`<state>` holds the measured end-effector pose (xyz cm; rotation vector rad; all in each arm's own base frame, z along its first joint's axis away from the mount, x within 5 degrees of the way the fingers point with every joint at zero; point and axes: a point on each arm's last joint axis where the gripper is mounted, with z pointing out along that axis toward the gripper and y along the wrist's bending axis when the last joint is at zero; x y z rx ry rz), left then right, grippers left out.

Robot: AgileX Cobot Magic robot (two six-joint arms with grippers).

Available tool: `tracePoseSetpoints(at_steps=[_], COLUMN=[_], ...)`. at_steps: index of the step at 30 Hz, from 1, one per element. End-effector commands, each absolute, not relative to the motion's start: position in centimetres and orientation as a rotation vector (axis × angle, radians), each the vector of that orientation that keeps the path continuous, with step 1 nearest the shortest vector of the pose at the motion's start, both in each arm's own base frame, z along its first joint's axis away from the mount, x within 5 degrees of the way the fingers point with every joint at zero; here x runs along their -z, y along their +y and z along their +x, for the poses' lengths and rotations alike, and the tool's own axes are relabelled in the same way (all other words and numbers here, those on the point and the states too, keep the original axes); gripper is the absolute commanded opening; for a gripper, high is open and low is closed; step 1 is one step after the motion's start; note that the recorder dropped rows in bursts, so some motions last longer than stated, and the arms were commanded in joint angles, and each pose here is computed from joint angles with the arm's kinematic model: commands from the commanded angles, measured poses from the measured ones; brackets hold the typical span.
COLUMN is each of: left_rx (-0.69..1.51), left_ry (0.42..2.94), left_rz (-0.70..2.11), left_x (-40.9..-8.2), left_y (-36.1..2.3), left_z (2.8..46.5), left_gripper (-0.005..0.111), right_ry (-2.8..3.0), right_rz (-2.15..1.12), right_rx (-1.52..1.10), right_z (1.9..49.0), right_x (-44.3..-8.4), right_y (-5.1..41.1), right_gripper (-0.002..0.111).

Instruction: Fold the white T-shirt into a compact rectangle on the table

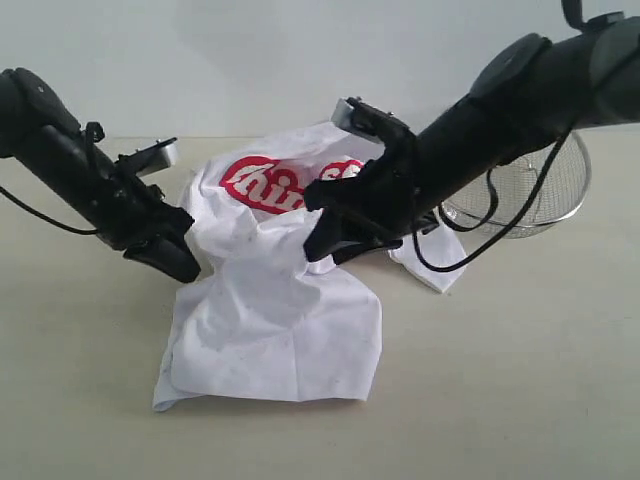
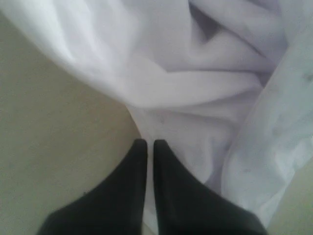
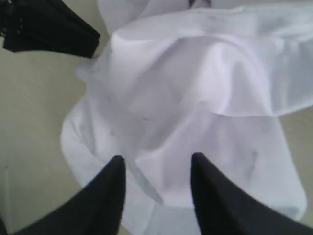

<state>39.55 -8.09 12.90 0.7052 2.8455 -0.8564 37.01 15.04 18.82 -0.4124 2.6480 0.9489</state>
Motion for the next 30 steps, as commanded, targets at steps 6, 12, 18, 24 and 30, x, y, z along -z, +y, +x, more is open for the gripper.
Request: tracePoseSetpoints(at_steps=[6,12,18,24,30], left_rx=[0.929,0.942,0.923,0.973,1.029], left_ry=[2.895,2.883,2.843,2.805,2.786], left_rz=[0.781,0.827,0.846,0.802,0.790], left_x=[-12.1,-12.6,-14.0,-14.6,-14.8], left_y=[-11.1,-11.7,-11.7,-12.1,-12.3], left_z=[37.4,37.0,37.0,37.1,37.1], left_gripper=[0.005,0.005,0.005,0.005,0.005], right_ry=[2.556,2.542,2.592,2.587,2.624], right_rz=[-0.408,-0.458,-0.523,-0.510,-0.526], right_rx=[-0.891,-0.750,-0.638,-0.638,-0.626], right_z=[35.5,35.9,36.2,36.1,35.7], right_x=[-19.1,-17.0,-15.0,-14.7,-12.6], right_y=[21.1,22.0,21.5,22.0,23.0], right_gripper=[0.062,0.062,0.062,0.062,0.049])
